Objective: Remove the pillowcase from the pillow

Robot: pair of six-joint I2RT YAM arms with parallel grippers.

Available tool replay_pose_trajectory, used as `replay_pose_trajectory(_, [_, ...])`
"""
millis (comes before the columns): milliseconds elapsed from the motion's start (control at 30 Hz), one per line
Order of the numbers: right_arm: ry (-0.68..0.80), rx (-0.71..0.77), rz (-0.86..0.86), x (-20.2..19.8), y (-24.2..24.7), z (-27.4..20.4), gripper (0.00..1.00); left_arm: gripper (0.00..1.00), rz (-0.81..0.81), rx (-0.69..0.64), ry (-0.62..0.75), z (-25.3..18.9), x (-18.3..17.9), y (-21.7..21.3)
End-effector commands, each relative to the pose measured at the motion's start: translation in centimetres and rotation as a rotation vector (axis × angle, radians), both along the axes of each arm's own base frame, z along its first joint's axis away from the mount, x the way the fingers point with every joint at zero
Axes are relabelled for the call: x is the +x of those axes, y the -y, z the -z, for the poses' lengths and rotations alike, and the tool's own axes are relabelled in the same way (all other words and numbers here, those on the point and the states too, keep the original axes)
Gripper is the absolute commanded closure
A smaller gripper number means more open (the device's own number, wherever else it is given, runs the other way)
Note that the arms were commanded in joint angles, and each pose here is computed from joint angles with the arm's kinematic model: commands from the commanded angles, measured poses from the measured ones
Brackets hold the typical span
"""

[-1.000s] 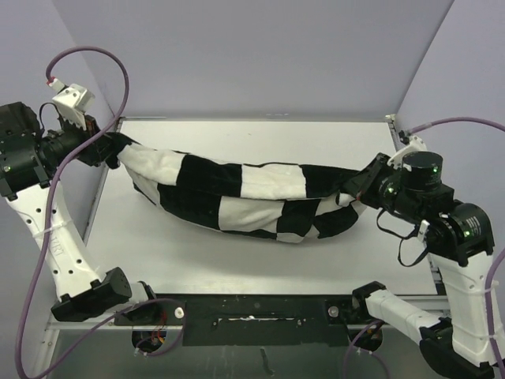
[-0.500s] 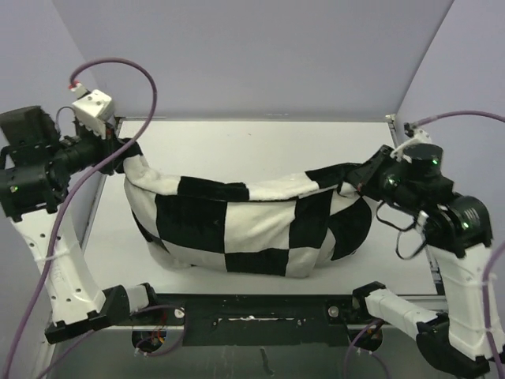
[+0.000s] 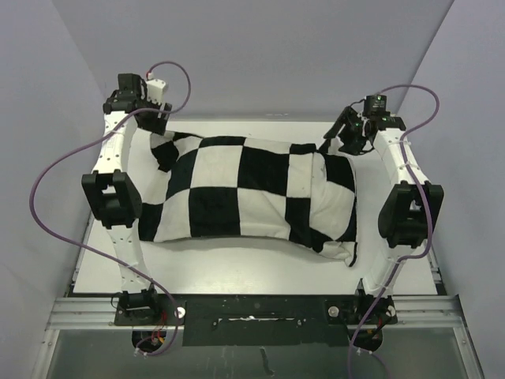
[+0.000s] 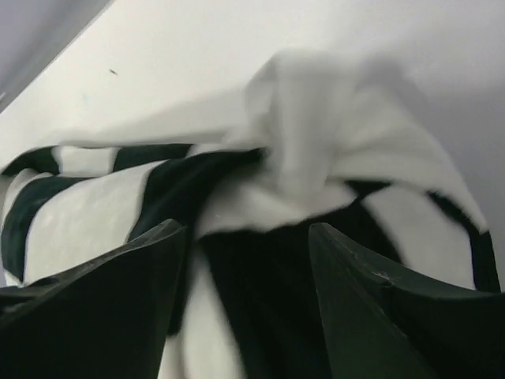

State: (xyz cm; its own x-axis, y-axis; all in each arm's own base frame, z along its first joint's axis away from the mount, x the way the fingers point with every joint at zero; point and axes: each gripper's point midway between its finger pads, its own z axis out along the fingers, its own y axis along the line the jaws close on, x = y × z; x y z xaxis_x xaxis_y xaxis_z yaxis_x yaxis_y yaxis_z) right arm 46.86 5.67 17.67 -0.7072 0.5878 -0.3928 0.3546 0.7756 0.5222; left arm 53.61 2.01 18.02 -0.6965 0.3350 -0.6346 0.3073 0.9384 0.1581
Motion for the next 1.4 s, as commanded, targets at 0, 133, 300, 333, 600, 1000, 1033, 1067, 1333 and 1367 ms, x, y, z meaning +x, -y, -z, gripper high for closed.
replay_pose_trajectory(0, [0.335,-0.109,-0.116,4.3,-0.7,-10.2,0.25,0.16,0.000,0.024,0.347,-14.0,3.6,1.4])
replay_pose_trajectory(133, [0.381,-0.259,-0.126,3.8,-0.7,-12.0,0.02,0.03,0.245,-0.015,0.280,-14.7,0.1,8.8])
replay_pose_trajectory(300, [0.279,-0.322,-0.078,-1.1,0.0,-10.1,0.02,0.02,0.585,-0.087,0.242,-14.5,-5.8,18.5])
replay_pose_trajectory(333, [0.270,-0.312,-0.065,-2.4,0.1,-9.4,0.02,0.02,0.638,-0.102,0.236,-14.2,-6.7,20.2])
replay_pose_trajectory(600, [0.146,-0.370,-0.076,-11.5,-1.0,-3.0,0.02,0.03,0.671,-0.069,0.105,-7.4,-5.0,24.5])
replay_pose_trajectory(1000, [-0.022,-0.491,-0.051,-12.9,1.4,1.2,0.11,0.25,0.590,-0.090,-0.143,1.9,-6.7,21.0])
replay_pose_trajectory(1033, [-0.034,-0.492,-0.034,-13.0,2.2,1.2,0.13,0.29,0.592,-0.092,-0.157,2.6,-7.3,20.7])
replay_pose_trajectory(1067, [-0.034,-0.491,-0.023,-13.0,2.7,1.2,0.15,0.32,0.592,-0.093,-0.172,3.3,-7.8,20.4])
replay_pose_trajectory(1333, [-0.007,-0.498,-0.013,-12.5,4.4,0.1,0.24,0.51,0.593,-0.131,-0.302,8.0,-12.3,19.0])
replay_pose_trajectory(1367, [-0.008,-0.499,-0.019,-12.3,4.4,0.1,0.24,0.52,0.593,-0.138,-0.307,8.2,-12.6,18.9])
